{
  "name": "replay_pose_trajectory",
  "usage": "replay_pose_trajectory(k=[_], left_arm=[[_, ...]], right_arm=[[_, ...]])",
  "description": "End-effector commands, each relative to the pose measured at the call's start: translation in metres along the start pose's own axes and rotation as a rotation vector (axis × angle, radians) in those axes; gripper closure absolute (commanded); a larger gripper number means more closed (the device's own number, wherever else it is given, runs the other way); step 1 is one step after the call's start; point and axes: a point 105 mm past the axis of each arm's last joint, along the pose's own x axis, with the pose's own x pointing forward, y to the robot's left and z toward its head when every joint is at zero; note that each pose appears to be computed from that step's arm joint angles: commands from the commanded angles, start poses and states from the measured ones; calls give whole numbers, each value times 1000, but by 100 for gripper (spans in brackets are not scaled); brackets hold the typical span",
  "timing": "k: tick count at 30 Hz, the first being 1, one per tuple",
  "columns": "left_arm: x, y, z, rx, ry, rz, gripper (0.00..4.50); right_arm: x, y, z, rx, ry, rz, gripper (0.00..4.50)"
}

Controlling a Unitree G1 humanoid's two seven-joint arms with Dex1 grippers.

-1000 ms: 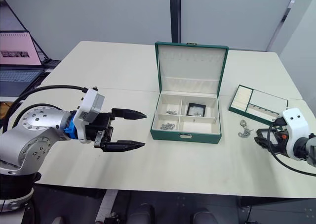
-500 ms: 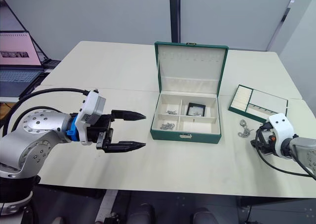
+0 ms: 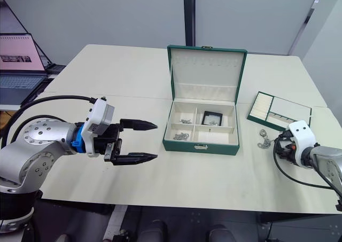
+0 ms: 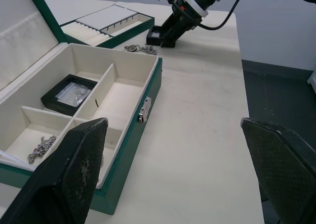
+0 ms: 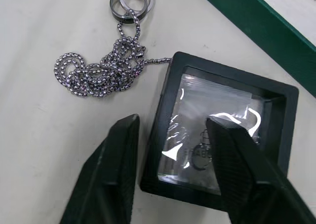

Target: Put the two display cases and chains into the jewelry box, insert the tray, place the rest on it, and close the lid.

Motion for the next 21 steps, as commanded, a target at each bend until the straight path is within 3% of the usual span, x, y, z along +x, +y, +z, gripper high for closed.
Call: replay_pose_trajectory(k=[1,7,16,21], left_arm=[[-4,-2,9,47,-4,8,0],[-4,-1,9,44,0,10,0],[-4,1,8,37,-3,12,0],[-8,6,3,28,9,26,0]], right_arm=[[-4,-1,9,-8,-37,-4,329],[-4,-1,9,-8,-39,-8,446],[-13,-1,17,-36,-63,-10,446],[-37,5,37,-131,-104,15,446]])
